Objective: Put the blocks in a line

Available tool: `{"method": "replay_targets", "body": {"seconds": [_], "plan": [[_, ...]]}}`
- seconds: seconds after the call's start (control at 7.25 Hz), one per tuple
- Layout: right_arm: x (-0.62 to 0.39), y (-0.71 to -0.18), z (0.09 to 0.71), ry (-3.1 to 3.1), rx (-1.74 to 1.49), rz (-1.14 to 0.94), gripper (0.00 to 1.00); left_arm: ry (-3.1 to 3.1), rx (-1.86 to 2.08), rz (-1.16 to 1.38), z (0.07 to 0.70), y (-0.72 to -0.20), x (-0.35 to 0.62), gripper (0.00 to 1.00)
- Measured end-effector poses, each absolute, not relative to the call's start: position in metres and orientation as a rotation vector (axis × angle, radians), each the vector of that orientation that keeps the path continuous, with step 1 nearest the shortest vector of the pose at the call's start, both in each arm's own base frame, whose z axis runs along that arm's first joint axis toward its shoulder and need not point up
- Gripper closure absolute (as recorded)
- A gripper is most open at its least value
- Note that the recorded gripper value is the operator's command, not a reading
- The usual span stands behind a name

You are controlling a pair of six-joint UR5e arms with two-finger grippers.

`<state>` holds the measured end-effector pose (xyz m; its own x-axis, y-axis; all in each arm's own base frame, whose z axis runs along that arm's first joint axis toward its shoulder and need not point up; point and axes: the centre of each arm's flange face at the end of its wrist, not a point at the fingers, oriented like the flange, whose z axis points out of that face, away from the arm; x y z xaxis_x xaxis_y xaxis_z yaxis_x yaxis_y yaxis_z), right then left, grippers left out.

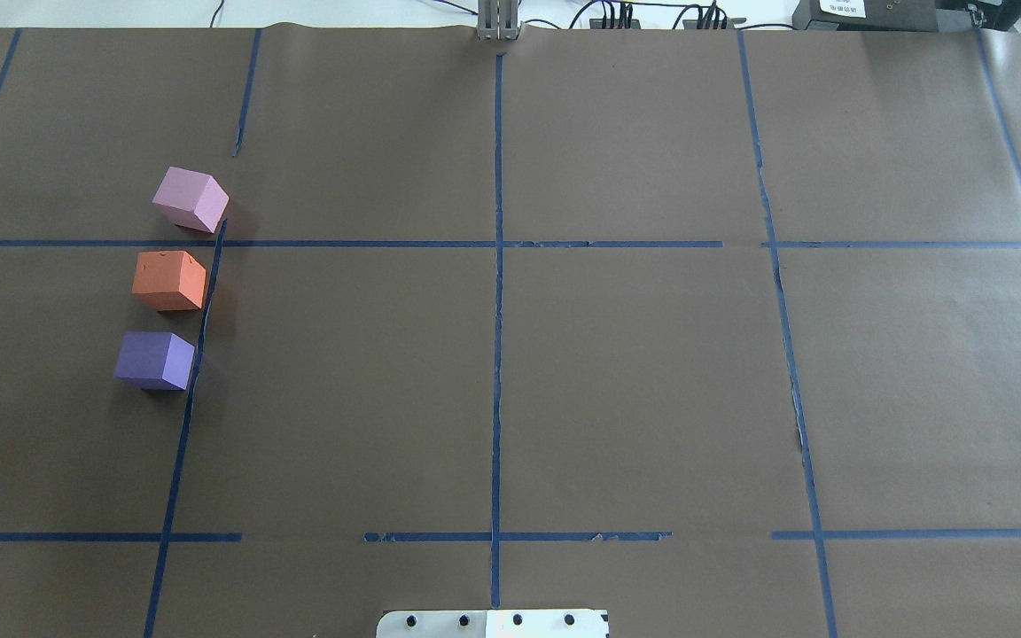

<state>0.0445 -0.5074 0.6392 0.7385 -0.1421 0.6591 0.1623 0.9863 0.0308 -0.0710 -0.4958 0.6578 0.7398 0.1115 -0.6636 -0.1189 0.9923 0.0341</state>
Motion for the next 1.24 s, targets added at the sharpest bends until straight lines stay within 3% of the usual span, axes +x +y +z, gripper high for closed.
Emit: {"method": "replay_targets", "body": {"seconds": [1.24], "plan": [[0.044, -0.507, 0.639, -0.721, -0.029, -0.167, 0.00, 0.725, 0.000, 0.134, 0.655, -0.482, -0.074, 0.00]]}}
